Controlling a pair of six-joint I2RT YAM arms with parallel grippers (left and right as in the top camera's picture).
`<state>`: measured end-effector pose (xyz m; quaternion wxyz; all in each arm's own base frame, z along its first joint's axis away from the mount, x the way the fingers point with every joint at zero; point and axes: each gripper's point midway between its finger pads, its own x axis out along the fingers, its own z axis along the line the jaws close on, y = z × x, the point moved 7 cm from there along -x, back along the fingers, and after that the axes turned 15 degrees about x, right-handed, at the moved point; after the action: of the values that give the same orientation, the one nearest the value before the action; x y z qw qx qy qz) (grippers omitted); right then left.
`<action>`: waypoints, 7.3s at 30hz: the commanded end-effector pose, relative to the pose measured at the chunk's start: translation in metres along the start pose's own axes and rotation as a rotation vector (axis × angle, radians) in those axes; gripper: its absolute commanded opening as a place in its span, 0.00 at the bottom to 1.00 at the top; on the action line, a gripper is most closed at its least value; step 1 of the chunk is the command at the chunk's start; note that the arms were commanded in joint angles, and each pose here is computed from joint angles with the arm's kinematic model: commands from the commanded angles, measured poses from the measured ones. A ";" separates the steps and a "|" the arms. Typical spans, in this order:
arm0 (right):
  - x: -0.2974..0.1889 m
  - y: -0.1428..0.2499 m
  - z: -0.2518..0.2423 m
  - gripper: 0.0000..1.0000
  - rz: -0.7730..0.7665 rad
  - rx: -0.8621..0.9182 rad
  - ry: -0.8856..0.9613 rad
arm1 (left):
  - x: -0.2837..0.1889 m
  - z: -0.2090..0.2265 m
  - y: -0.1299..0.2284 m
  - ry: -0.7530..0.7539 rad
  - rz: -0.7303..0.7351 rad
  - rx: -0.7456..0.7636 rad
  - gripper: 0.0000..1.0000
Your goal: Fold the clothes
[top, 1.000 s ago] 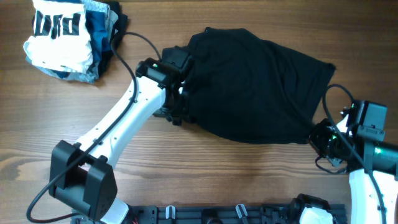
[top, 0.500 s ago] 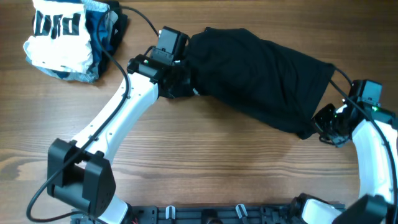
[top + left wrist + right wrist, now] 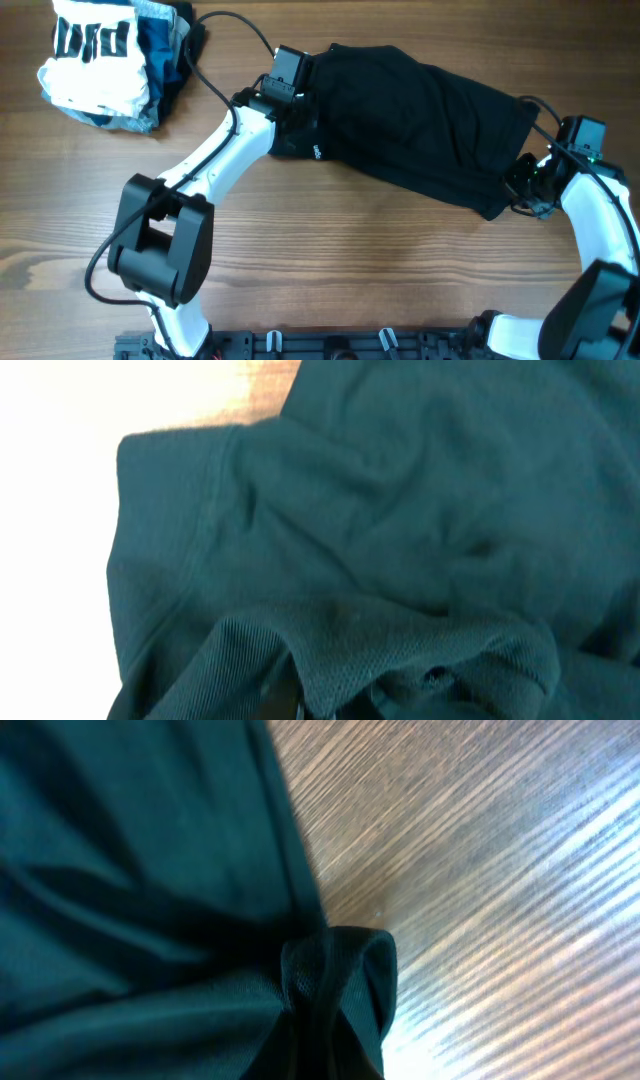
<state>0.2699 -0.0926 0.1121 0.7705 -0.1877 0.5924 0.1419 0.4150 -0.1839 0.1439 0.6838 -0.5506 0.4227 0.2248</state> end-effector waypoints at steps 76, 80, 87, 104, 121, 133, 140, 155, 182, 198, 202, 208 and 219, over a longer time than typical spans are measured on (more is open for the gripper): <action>-0.037 -0.037 0.079 0.69 -0.032 -0.382 -0.367 | 0.070 0.082 0.026 0.155 0.235 -0.379 0.78; -0.036 -0.036 0.079 0.69 -0.025 -0.379 -0.363 | 0.075 0.074 0.028 0.121 0.241 -0.352 0.50; -0.036 -0.035 0.078 0.69 -0.022 -0.379 -0.360 | 0.068 0.090 0.054 -0.024 0.376 -0.350 0.04; -0.037 -0.036 0.087 0.68 -0.052 -0.402 -0.387 | -0.001 0.129 0.143 -0.203 0.974 -0.377 0.34; -0.048 -0.007 0.145 0.69 -0.201 -0.608 -0.409 | -0.066 0.139 0.026 -0.116 0.510 -0.266 0.86; -0.049 0.005 0.156 0.72 -0.203 -0.645 -0.435 | 0.018 0.131 -0.032 0.139 0.134 -0.158 0.95; -0.049 0.008 0.156 0.72 -0.194 -0.642 -0.433 | 0.060 0.115 -0.016 0.204 0.179 -0.037 0.95; -0.048 0.009 0.155 0.73 -0.180 -0.625 -0.427 | 0.082 0.088 -0.002 0.246 0.237 0.063 0.05; -0.048 0.009 0.155 0.73 -0.180 -0.625 -0.427 | 0.055 0.093 -0.024 0.196 0.273 -0.087 0.82; -0.047 0.008 0.157 0.73 -0.185 -0.625 -0.431 | 0.096 0.117 -0.006 0.156 0.291 -0.177 0.78; -0.042 0.009 0.156 0.73 -0.176 -0.624 -0.423 | 0.107 0.116 0.006 0.161 0.335 -0.186 0.78; -0.042 0.008 0.157 0.73 -0.179 -0.624 -0.426 | 0.107 0.104 0.008 0.172 0.357 -0.169 0.68; -0.044 0.005 0.162 0.72 -0.207 -0.617 -0.451 | 0.117 0.076 0.024 0.031 0.455 -0.075 0.12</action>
<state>0.3872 -0.0138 0.1877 0.7937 -0.4317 0.3217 0.2831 0.4946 -0.1212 0.0702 0.5826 -0.5077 0.5391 0.3350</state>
